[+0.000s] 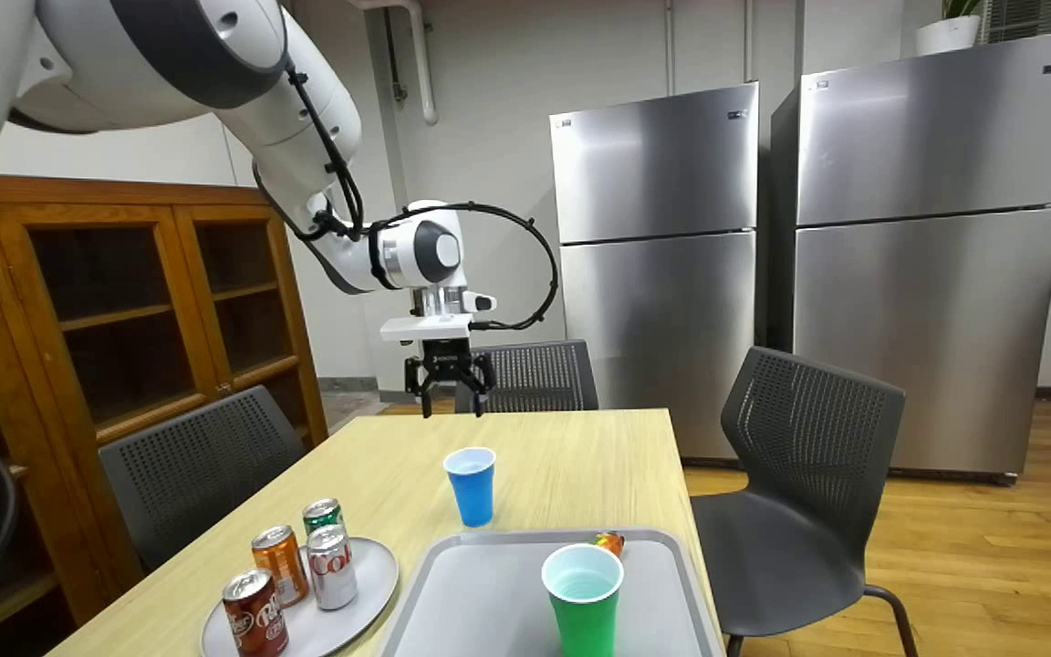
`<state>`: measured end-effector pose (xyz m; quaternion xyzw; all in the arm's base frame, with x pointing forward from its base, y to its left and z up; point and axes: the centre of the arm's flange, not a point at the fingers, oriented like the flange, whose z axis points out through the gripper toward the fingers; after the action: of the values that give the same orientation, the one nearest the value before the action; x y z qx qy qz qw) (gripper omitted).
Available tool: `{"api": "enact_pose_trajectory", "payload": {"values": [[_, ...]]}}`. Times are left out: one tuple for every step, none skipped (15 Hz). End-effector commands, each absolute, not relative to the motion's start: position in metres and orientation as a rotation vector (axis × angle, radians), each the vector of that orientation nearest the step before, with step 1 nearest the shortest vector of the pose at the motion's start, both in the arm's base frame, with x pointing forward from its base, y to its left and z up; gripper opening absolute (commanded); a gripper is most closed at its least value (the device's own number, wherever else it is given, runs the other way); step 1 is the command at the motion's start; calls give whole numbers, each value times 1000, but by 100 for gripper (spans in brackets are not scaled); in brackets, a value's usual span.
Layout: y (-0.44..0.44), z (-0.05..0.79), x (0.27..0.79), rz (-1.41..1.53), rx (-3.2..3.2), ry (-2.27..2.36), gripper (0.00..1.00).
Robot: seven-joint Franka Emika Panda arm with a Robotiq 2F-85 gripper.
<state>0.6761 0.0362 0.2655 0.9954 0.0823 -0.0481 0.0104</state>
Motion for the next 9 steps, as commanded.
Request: {"api": "enact_pose_trajectory", "payload": {"values": [[14, 291, 644, -185, 3159, 228, 100], [8, 294, 639, -184, 3169, 201, 100], [2, 297, 634, -187, 3178, 173, 100], [-3, 299, 629, -188, 3185, 141, 100], [-9, 301, 625, -188, 3190, 113, 100], [-17, 303, 619, -179, 3194, 73, 100], [-24, 305, 614, -168, 3194, 36, 100], [-32, 305, 609, -159, 3191, -1, 100], [-41, 306, 604, -163, 3188, -31, 100]]}}
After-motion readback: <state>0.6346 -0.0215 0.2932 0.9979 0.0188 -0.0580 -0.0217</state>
